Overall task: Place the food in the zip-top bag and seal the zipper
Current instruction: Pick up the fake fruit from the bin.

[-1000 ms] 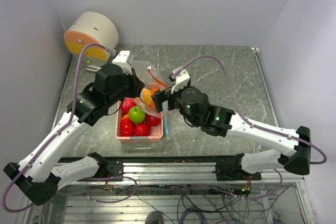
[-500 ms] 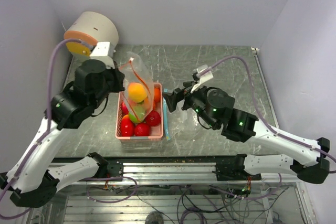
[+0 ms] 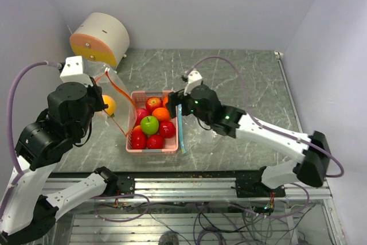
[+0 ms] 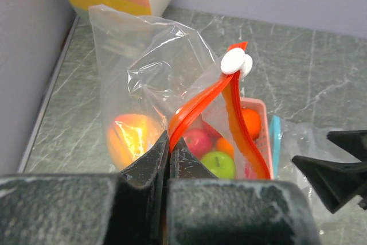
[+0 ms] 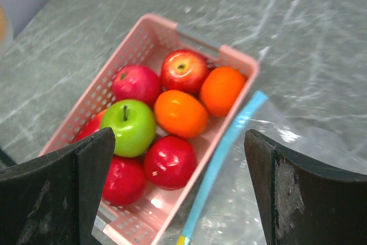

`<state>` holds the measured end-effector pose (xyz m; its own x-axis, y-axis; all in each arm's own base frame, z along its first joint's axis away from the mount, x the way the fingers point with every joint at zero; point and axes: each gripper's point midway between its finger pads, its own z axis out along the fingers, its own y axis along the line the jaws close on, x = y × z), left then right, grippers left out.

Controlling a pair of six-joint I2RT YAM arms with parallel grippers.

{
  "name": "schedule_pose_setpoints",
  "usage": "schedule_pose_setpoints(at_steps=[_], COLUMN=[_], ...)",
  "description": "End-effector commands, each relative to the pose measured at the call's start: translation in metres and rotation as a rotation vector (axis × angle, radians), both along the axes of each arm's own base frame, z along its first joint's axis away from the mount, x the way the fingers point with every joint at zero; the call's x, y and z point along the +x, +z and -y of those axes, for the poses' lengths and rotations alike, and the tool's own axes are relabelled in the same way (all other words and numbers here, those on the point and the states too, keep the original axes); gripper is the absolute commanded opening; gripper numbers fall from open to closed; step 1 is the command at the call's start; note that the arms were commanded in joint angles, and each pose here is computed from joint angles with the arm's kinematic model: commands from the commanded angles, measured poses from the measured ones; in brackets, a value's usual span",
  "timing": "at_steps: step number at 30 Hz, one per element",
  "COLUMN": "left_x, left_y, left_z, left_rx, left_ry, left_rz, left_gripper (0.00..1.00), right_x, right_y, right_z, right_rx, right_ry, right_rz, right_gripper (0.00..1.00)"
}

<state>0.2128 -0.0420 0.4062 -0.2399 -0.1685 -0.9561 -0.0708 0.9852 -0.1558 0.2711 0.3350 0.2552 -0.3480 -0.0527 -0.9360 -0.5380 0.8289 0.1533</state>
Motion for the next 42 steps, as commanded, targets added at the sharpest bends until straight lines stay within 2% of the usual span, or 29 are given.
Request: schedule_pose_setpoints(at_steps=[1,9,17,28,30,35,37,40,42], left_x=[-0.005,-0.021,-0.030,-0.032,-0.033,-0.032,-0.032,-0.030,-0.029], left_y=[-0.010,-0.009,-0.009,-0.013,-0.014,-0.014,-0.012,-0.009,-0.006], left_z=[-0.018,-0.041,-0.050,-0.049,-0.049,-0.048,-0.046,-0.042,-0.038], left_rx=[0.064,0.055,0.051,0.049,0.049,0.043,0.036,0.023,0.011], left_ry=[0.070,0.132,0.148,0.130,0.130,0.126,0.119,0.104,0.086], left_rz=[-0.025,0.000,0.008,0.002,0.003,0.005,0.009,0.016,0.021], left_gripper=[0.07,0.07,0.07,0.07,0.07,0.07,0.07,0.07,0.07], right_x=[-0.016,-0.034,-0.024,-0.022,-0.024,-0.021,-0.018,-0.017,-0.018], right_y=[-0.018,-0.084,-0.124,-0.168,-0.173,-0.163,-0.147,-0.118,-0.093], right_z=[-0.055,-0.107,-0.129,-0.136,-0.135,-0.125,-0.120,-0.116,-0.112], right_rx=[0.011,-0.033,-0.092,-0.226,-0.253,-0.271,-0.253,-0.202,-0.162], right_ry=[0.246,0.375,0.329,0.240,0.232,0.190,0.174,0.176,0.177], right_rz=[-0.075,-0.209,-0.279,-0.306,-0.304,-0.272,-0.239,-0.189,-0.151], right_gripper=[0.95,0.96,0.96,0.95,0.90,0.67,0.54,0.47,0.46])
